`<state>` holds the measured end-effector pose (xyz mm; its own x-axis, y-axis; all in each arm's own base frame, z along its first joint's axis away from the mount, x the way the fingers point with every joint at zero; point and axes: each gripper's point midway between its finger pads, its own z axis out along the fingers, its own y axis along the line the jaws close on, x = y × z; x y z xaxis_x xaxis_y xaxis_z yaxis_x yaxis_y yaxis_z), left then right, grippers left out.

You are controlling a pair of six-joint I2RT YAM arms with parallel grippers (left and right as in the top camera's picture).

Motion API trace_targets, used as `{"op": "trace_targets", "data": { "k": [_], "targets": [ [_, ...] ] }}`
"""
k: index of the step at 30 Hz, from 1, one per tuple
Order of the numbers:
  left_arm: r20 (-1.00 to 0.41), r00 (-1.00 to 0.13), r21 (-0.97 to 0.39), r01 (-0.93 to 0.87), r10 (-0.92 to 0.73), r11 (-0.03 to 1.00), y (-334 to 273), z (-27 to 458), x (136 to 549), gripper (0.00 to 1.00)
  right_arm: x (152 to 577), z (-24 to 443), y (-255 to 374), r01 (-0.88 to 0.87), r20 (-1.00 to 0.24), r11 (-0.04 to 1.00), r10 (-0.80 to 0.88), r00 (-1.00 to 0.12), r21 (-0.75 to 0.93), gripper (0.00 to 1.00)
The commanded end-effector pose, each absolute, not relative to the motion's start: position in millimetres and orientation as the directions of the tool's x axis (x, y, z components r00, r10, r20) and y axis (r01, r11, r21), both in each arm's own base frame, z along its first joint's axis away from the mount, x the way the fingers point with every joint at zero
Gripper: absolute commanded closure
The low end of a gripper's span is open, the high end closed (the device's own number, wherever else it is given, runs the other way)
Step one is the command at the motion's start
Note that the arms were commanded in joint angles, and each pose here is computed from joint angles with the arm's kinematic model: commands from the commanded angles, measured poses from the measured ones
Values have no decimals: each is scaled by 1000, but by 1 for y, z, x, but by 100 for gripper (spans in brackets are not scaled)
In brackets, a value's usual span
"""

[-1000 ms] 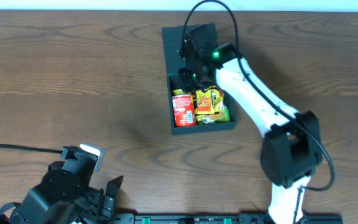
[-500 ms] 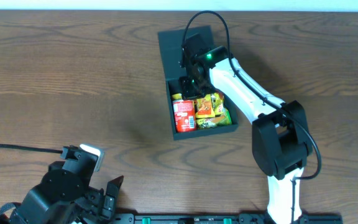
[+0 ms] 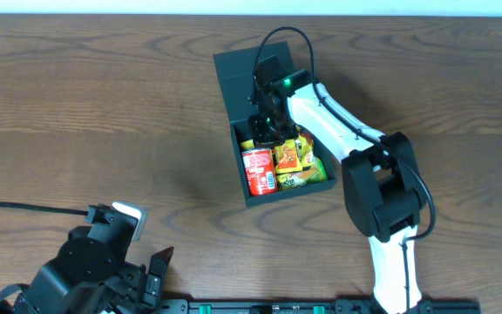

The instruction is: Pack container

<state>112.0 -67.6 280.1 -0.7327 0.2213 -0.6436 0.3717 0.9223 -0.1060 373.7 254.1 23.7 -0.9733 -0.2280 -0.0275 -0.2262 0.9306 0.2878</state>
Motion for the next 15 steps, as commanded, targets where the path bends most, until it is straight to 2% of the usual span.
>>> {"op": "trace_targets", "data": {
  "k": [1,15],
  "targets": [
    [-641,-734,-107,377,227,920,-68,278,111,5,370,8,260,-217,17,921,-235,-972,323,96],
    [-639,-734,-99,373,228,923,-66,278,111,5,392,8,284,-185,-58,891,-177,-983,415,99]
  ]
}}
